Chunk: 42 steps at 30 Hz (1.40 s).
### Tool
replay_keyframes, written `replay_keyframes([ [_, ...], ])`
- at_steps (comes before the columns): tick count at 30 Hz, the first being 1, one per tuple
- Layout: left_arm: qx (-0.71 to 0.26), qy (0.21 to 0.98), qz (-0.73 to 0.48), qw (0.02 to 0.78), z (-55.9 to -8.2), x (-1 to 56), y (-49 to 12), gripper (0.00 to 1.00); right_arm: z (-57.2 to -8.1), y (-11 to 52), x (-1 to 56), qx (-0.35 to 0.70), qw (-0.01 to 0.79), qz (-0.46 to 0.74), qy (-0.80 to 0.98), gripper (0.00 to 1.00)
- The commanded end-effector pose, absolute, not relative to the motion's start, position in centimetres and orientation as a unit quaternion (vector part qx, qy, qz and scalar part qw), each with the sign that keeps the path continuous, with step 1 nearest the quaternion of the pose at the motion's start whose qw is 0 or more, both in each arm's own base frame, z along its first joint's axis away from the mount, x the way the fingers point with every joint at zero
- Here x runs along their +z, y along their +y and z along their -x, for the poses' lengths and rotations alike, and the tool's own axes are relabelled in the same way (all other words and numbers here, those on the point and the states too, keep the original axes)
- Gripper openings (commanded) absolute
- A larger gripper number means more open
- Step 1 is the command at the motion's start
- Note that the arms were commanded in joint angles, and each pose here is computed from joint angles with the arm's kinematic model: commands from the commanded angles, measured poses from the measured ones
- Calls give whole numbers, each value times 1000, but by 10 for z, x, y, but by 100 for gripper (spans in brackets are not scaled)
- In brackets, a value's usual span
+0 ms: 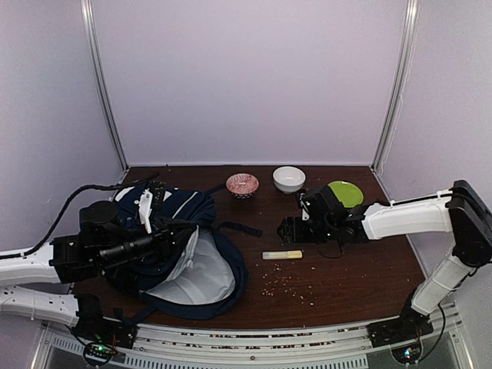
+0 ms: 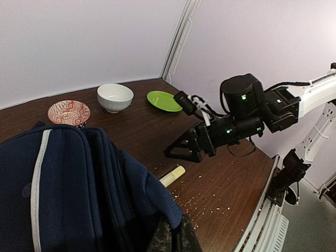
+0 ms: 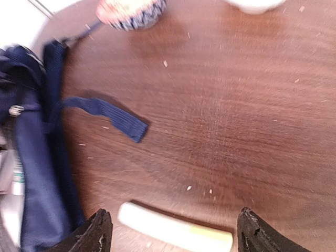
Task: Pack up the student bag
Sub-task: Pick up the stationery from the center of the board.
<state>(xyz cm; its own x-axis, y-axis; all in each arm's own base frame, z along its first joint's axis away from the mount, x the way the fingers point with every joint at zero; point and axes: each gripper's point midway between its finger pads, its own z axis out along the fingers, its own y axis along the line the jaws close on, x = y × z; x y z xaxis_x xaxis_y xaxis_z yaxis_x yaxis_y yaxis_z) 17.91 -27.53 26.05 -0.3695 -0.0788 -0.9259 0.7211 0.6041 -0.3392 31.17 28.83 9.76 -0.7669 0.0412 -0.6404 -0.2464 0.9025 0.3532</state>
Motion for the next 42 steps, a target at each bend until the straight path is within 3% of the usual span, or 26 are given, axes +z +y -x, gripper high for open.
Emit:
replay_keyframes([
  [1,-417,692,-205,552,-181,297,-278,0,-337,301,86,207,328,64,920,82],
  [12,-415,694,-193,556,-177,294,-264,0,-353,315,38,195,281,54,938,79],
  [32,-421,694,-189,553,-177,287,-264,0,-239,330,27,230,199,90,948,73],
  [42,-419,697,-188,551,-177,285,-265,0,-245,308,42,88,227,139,960,71],
])
